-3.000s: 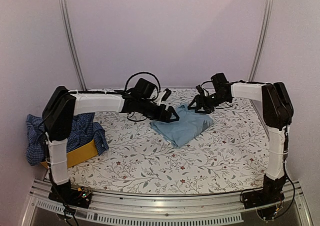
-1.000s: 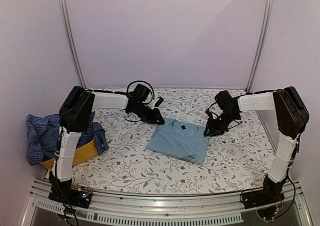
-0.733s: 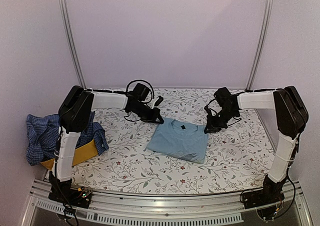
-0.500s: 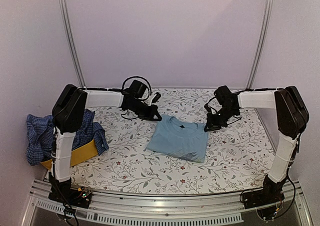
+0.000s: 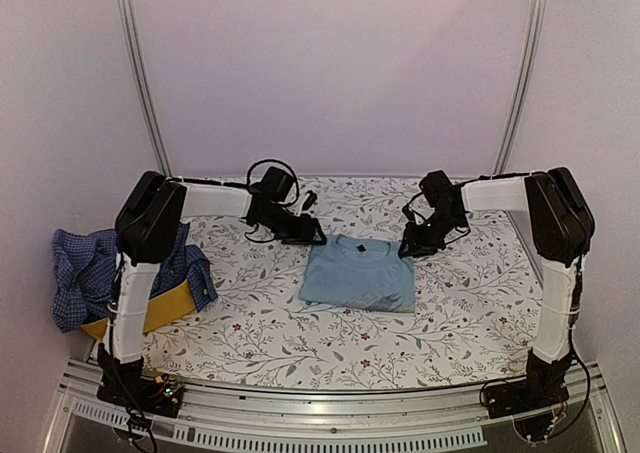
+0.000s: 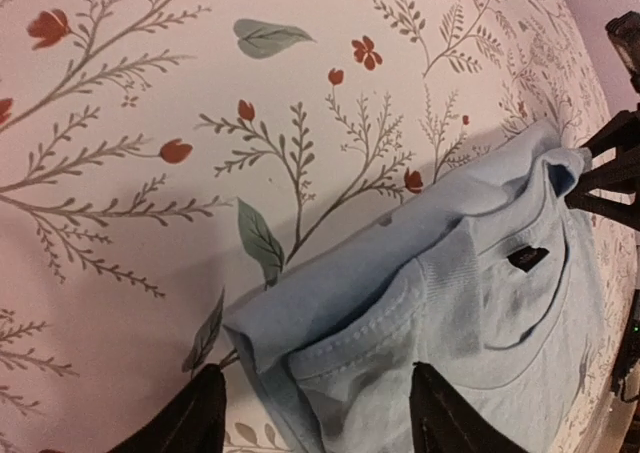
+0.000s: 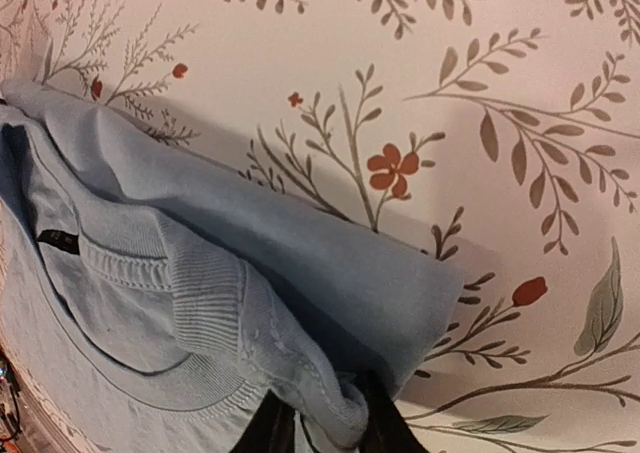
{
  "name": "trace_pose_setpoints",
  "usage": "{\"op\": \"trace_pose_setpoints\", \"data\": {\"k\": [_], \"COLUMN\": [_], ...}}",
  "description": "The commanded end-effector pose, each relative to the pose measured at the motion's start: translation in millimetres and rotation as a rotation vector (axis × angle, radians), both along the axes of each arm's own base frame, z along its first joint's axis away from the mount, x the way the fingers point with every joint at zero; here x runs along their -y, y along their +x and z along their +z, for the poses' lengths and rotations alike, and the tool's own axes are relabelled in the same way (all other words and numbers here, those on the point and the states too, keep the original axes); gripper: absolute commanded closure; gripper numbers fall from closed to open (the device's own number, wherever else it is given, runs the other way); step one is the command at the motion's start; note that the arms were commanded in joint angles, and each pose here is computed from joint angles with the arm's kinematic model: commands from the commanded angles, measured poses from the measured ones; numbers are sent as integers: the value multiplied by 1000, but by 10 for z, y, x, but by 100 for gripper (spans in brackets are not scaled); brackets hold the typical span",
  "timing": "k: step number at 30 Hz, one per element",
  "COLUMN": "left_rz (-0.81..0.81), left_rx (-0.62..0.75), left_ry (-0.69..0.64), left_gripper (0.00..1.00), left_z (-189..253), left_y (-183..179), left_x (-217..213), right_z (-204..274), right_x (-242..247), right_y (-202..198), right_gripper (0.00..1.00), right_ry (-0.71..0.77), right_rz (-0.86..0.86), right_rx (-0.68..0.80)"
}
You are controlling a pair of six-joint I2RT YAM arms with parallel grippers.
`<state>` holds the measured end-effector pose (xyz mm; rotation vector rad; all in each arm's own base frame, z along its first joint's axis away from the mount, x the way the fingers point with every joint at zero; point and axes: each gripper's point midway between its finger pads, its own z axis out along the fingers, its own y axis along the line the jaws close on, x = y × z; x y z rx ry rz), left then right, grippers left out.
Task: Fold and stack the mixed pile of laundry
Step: Adjust the square-folded T-shirt at the center of the board, then move the square folded T-shirt to the corner of the board.
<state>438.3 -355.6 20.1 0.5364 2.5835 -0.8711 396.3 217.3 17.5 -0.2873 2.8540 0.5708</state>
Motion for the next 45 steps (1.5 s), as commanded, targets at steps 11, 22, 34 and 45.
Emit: {"op": "trace_pose_setpoints", "data": {"k": [11, 22, 34, 45], "left_rz": [-188, -132, 35, 230], "left_rx": [233, 125, 9, 50], "left_ry": [193, 500, 568, 610], "left_gripper": [0, 0, 0, 2], "left_z": [748, -244, -573, -503], "left_y": [-940, -1205, -398, 745], "left_x": [704, 1090, -551, -2007], "right_z": [1203, 1245, 1302, 1312], "right_x": [552, 707, 831, 796], "right_y": [121, -305, -380, -294], "right_gripper": [9, 7, 6, 6], "right_ry": [47, 84, 53, 67], "right_rz": [-162, -171, -197, -212], "right_rx": [217, 203, 225, 203]}}
